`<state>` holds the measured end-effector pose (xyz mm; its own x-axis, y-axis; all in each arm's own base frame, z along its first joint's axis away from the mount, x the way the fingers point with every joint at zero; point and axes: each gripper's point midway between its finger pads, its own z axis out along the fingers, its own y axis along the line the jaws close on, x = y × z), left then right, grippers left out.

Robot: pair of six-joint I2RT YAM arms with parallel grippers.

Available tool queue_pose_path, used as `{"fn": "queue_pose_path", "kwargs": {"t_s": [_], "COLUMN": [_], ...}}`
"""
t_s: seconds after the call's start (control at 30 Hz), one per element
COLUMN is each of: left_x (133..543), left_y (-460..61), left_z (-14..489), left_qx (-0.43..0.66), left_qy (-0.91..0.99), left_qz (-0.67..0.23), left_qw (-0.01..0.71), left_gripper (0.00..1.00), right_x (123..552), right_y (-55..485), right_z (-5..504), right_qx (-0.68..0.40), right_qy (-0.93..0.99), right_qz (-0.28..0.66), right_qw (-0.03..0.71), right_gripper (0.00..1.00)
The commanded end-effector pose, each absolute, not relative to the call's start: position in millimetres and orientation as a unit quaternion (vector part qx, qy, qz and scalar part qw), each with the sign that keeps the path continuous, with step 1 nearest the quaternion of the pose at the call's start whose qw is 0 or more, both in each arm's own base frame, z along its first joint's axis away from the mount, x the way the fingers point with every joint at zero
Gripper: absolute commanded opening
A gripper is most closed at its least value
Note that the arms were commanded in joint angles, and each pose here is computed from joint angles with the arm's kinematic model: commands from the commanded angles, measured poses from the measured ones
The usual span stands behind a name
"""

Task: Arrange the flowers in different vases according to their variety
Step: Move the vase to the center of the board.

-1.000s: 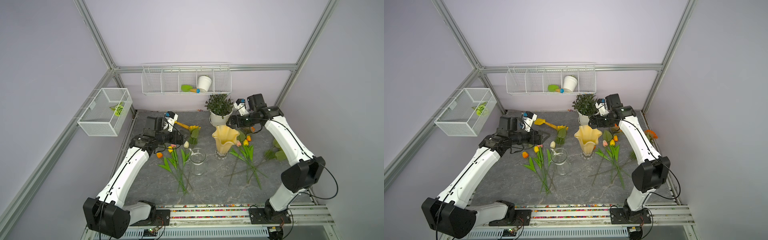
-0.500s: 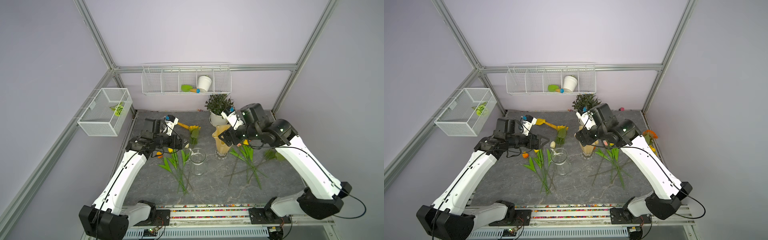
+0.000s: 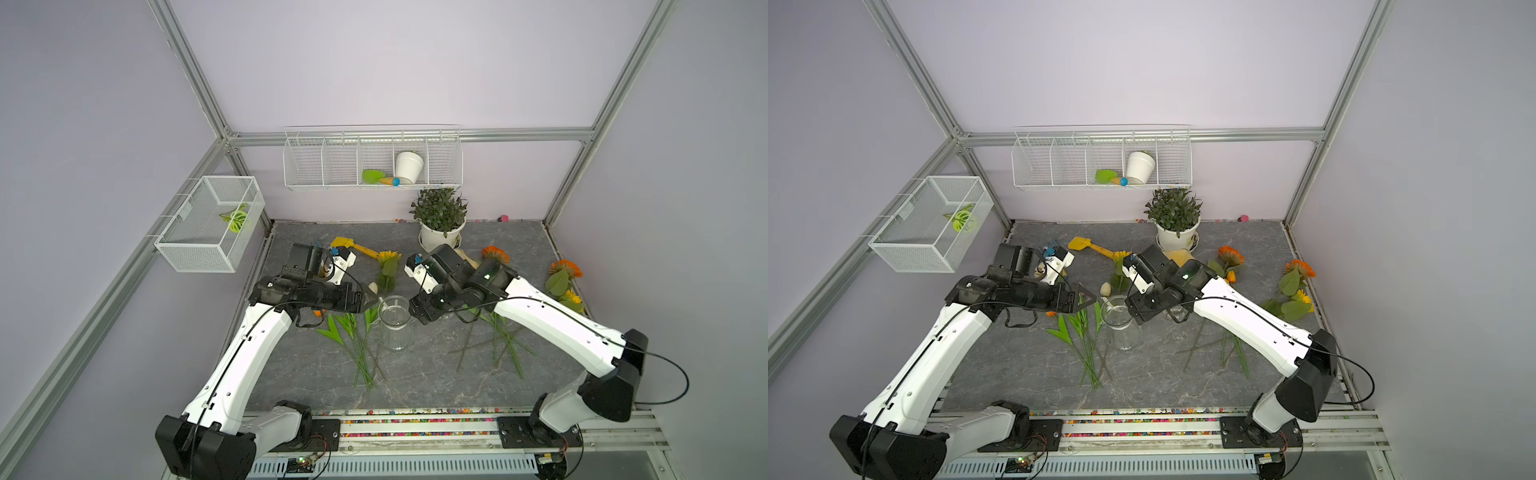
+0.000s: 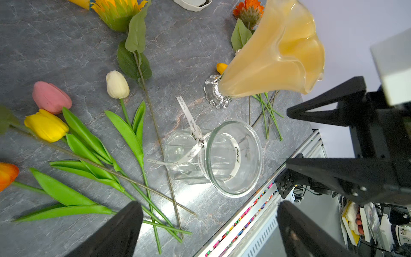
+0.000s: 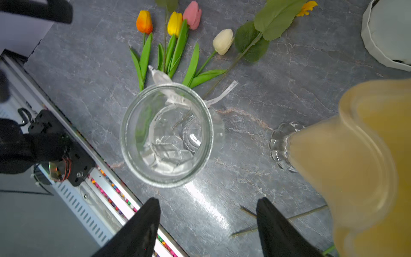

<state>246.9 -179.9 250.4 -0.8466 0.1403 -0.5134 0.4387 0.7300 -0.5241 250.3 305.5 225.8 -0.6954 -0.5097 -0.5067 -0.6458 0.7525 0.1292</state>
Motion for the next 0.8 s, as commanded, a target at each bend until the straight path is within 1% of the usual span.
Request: {"fn": "queue_pose_path", "kwargs": {"t_s": [0.0,0.2,0.37,0.5,0.67,0.73,0.77], "left_x": [241,241,241,242,244,245,245], "left_y": [-177,-180,-182,-183,-188,-192,-194], "left_z": [239,226,218,213,212,212,212], "left_qx": [0.150,0.145,0.141,0.140,0.143,0.145,0.148], "left_qy": [0.912,0.915,0.916,0.916,0.913,0.911,0.910], "left_qz": [-0.322,-0.328,-0.334,-0.336,-0.345,-0.350,-0.352], "left_qw": [0.203,0.183,0.175,0.169,0.166,0.164,0.163], "left_gripper": [0.96,0.88,0.87,0.86,0.84,0.83,0.83], "right_x": [266,268,269,270,272,273,274], "right_y": [317,337,340,342,341,341,342], "right_z": [227,208,192,185,183,182,181], "right_qx": [-0.275,-0.276,-0.284,-0.287,-0.292,-0.295,-0.297], "right_qy": [0.914,0.920,0.930,0.931,0.931,0.931,0.930], "right_qz": [0.155,0.151,0.115,0.107,0.095,0.092,0.090], "right_qw": [0.254,0.234,0.205,0.198,0.196,0.195,0.195], "right_gripper": [0.71,0.65,0.61,0.57,0.55,0.52,0.49]}}
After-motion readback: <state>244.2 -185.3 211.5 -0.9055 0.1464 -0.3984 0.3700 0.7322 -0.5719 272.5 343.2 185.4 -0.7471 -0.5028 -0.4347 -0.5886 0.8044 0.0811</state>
